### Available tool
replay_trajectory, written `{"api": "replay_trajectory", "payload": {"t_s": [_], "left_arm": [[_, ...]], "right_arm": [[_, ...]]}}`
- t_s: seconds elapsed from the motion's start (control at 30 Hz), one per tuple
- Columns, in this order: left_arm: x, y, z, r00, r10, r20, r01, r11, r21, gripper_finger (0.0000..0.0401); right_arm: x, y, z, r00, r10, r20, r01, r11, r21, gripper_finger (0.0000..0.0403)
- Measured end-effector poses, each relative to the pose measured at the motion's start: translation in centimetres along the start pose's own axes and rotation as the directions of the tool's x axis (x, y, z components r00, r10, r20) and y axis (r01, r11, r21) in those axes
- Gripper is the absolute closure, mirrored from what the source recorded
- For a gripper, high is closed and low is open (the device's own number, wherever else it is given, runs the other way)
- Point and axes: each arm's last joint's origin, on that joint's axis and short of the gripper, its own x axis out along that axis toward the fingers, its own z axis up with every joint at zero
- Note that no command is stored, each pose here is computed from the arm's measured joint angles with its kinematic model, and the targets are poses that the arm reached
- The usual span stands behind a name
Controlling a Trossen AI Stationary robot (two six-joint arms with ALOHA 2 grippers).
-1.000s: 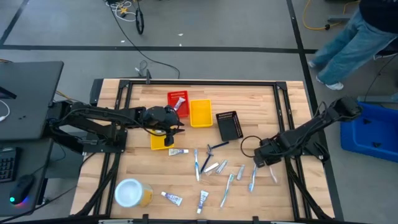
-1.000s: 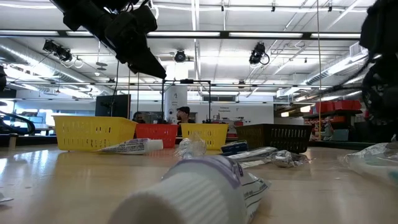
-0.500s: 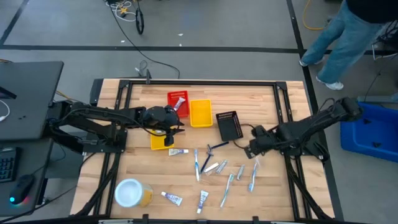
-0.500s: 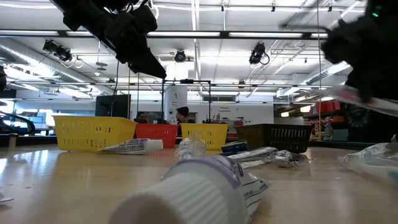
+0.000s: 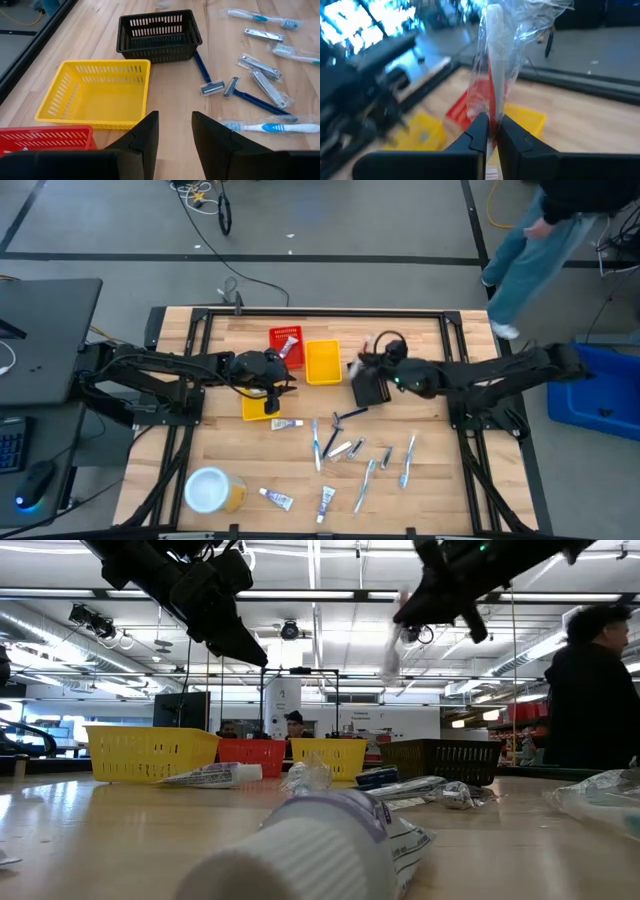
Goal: Pick & Place Travel size toiletries
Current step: Put the orange toothbrush into the right yellow bin
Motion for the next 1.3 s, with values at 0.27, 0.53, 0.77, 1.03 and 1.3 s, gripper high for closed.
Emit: {"api": "replay_trajectory", "payload": {"t_s": [0.27,0.53,0.77,1.03,1.3], "left_arm": [[0.0,0.0,0.0,1.000,0.002,0.002,-0.002,1.000,0.012,0.0276],[0.0,0.1,0.1,1.000,0.019,0.006,-0.019,1.000,0.014,0.0276],[0.0,0.1,0.1,1.000,0.023,0.006,-0.023,0.999,0.027,0.0276],[0.0,0.1,0.1,1.000,0.023,0.005,-0.023,1.000,0.014,0.0276],[0.0,0.1,0.1,1.000,0.024,0.006,-0.024,1.000,0.009,0.0276]], "right_arm": [[5.1,-1.8,-1.1,0.993,-0.052,0.110,0.039,0.992,0.117,0.0377],[9.9,-3.0,-4.7,1.000,0.021,0.007,-0.023,0.981,0.194,0.0377],[12.8,-4.0,-6.8,0.997,-0.006,-0.079,0.018,0.987,0.161,0.0370],[13.9,-4.2,-7.3,0.990,0.040,-0.137,-0.026,0.995,0.099,0.0334],[13.9,-4.2,-7.2,0.990,0.042,-0.135,-0.040,0.999,0.017,0.0274]]}}
